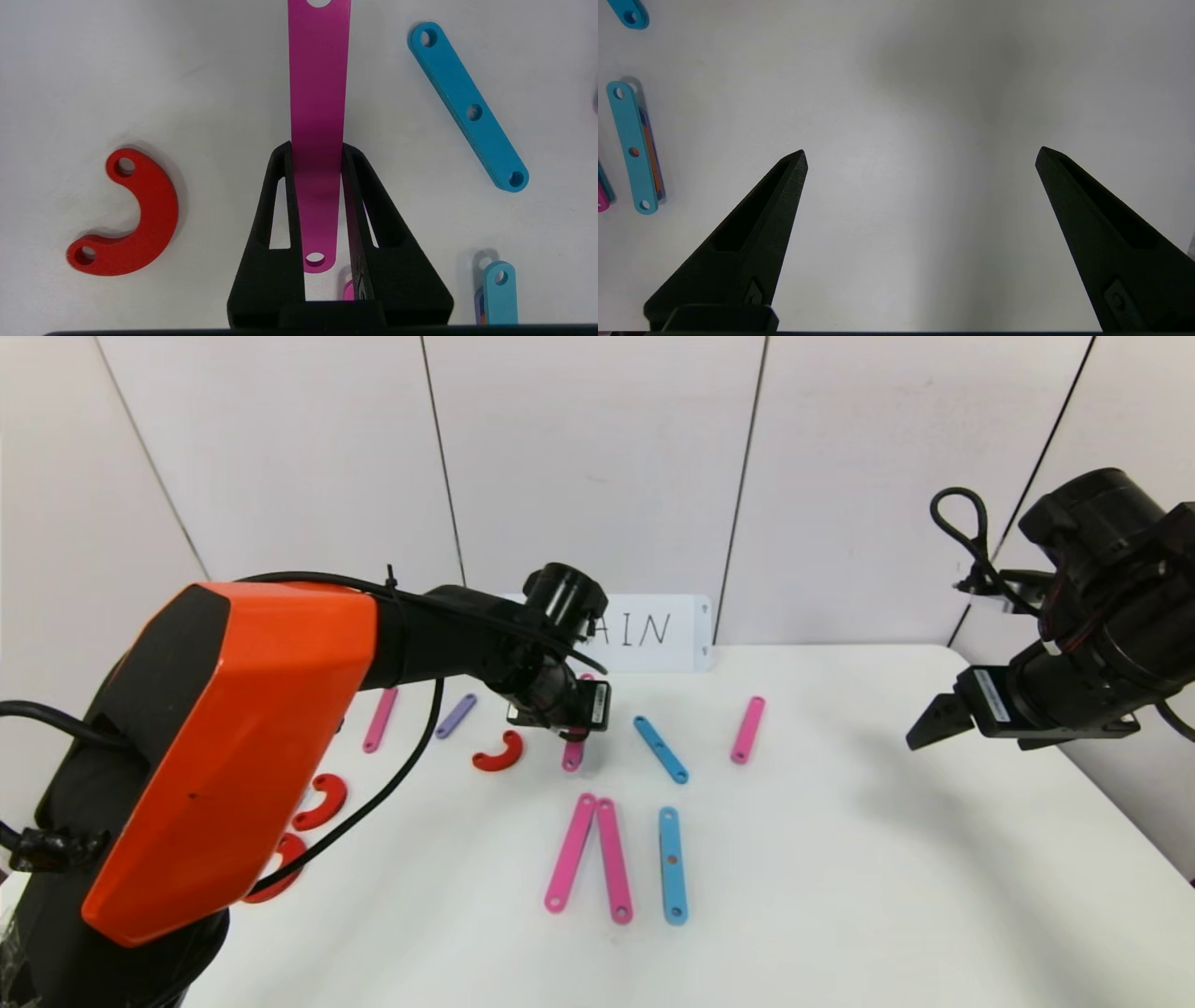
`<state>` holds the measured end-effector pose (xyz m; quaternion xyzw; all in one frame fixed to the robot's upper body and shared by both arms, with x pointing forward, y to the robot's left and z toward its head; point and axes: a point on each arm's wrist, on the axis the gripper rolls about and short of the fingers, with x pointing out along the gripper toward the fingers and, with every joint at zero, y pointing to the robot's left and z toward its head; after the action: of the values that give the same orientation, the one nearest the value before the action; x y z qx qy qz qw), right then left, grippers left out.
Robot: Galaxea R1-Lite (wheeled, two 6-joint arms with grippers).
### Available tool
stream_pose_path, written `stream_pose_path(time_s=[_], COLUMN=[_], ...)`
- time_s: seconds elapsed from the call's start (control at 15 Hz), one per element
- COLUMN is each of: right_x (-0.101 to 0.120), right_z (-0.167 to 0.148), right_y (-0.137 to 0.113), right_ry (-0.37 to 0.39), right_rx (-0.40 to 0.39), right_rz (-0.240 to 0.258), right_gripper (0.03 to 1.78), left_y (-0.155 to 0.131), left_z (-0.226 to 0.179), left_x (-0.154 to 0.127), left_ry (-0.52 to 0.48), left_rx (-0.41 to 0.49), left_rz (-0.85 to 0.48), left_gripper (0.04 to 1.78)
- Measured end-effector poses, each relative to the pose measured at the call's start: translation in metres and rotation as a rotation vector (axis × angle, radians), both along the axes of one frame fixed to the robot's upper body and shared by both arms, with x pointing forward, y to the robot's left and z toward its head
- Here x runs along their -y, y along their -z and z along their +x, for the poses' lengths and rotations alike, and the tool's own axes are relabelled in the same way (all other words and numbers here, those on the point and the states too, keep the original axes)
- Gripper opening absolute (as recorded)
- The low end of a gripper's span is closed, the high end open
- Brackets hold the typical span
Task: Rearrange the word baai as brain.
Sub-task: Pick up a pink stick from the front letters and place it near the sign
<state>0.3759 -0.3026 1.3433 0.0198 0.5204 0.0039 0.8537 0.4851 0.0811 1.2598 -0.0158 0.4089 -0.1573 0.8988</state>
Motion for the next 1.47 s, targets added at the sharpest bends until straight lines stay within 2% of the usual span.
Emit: stream_pose_path(time_s=[0.73,0.87,1.07,1.33,1.47], right_x=[0.0,0.0,0.0,0.0,-0.001], right_z=[-0.001,-0.001,-0.001,-0.001,-0.001], right_y=[0.0,0.0,0.0,0.0,0.0], right_ry=[-0.002,-0.002,-0.002,-0.003,-0.005], right_rx=[0.001,0.001,0.0,-0.002,-0.003], right_rz=[0.0,0.0,0.0,0.0,0.0], right_gripper=[1.71,1.71,1.71,1.71,1.71], left_y=[0.018,0.02,0.021,0.021,0.018], left_z=[0.004,0.005,0.006,0.007,0.008], left_x=[0.006,0.007,0.007,0.006,0.005], left_ry=[0.009,0.008,0.006,0.0,-0.005], left_rx=[-0.019,-0.022,-0.012,-0.011,0.005], left_rz=[0.019,0.022,0.017,0.018,0.005], left_gripper=[0.3,0.36,0.63,1.3,1.54])
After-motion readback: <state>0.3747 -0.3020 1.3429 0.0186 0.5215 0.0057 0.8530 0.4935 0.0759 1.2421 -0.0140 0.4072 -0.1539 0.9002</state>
